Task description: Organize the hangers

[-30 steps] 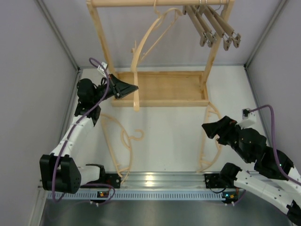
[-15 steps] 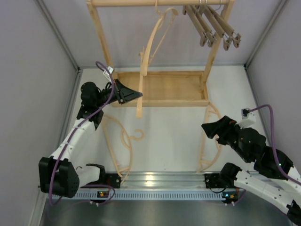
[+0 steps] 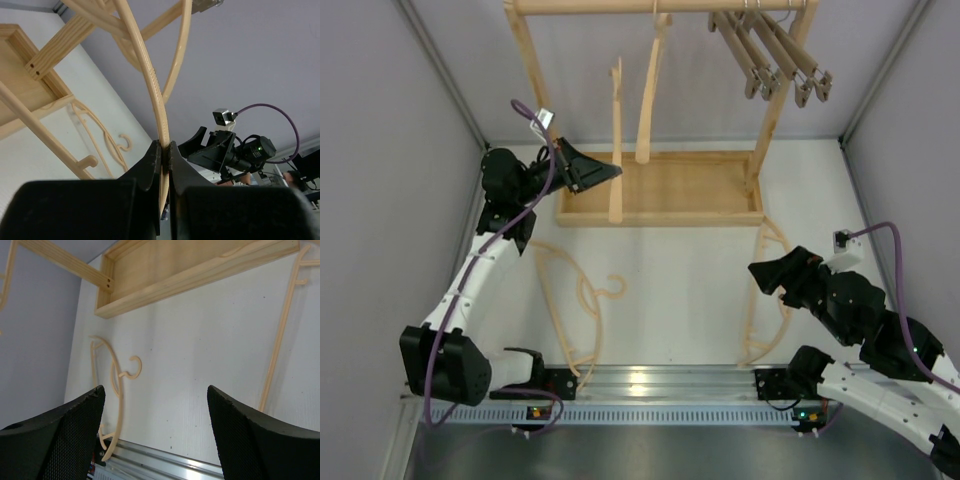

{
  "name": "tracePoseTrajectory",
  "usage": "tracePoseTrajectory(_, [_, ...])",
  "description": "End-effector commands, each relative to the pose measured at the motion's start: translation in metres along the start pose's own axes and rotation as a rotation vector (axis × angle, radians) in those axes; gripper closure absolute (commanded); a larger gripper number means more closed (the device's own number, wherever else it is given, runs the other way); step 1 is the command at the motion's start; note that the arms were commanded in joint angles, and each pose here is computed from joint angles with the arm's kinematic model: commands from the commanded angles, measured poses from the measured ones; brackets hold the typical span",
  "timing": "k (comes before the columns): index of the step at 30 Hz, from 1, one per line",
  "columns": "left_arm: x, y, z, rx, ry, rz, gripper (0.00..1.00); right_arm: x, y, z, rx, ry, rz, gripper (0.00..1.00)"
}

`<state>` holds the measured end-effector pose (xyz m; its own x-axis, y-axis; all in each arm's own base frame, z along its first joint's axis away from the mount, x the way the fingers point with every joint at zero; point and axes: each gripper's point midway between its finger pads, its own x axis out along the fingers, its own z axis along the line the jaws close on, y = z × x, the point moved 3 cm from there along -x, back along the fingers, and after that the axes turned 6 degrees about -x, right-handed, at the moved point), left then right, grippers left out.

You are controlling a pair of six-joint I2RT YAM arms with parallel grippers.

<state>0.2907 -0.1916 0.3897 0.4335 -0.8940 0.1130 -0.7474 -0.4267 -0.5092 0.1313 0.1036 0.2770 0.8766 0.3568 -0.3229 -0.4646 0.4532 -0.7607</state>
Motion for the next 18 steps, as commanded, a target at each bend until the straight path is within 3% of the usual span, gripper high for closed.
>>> tracePoseTrajectory(1, [0.006,-0.023,-0.033,0.107,0.077,-0.036,1.0,-0.008,-0.01,0.007,0.014,-0.036,-0.023,0.2])
tracePoseTrajectory(13, [0.033,-0.074,-0.081,0.183,0.14,-0.036,1.0,-0.008,-0.012,0.009,0.01,-0.036,-0.023,0.2])
tracePoseTrajectory(18, [0.05,-0.091,-0.079,0.167,0.138,-0.045,1.0,-0.007,-0.012,0.009,0.008,-0.036,-0.023,0.2])
